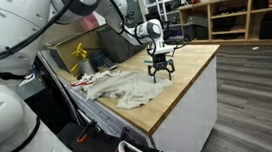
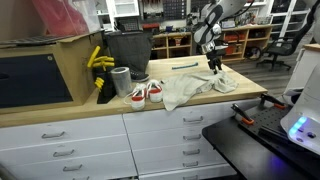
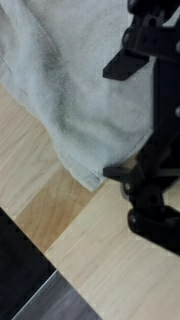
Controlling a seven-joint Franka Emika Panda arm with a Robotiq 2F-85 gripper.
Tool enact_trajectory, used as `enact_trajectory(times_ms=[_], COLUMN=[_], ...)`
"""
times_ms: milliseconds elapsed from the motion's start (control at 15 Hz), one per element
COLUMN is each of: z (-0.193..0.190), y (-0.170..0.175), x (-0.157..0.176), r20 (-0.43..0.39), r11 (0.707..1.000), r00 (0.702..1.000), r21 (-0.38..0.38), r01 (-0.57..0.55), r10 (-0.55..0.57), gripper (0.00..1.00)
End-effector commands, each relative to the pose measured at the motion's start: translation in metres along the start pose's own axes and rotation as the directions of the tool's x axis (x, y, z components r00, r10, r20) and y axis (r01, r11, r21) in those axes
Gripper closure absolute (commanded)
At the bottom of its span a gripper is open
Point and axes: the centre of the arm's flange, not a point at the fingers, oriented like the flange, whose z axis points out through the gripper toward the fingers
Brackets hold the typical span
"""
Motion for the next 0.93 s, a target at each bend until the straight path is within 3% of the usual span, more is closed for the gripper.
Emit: enact_trajectory(times_ms=[0, 533, 867], z=[0.004, -0.009, -0.033], y=[0.008, 0.005, 0.012], x=[0.003, 0.005, 0.021], r20=[-0.003, -0.005, -0.092], r11=[1.0, 0.999, 0.985], r00=[1.0, 0.999, 0.992], r21=[-0.01, -0.012, -0.143], r01=[0.029, 0.049, -0.101], r10=[-0.029, -0.049, 0.089], gripper=[0.41, 0.99, 0.97])
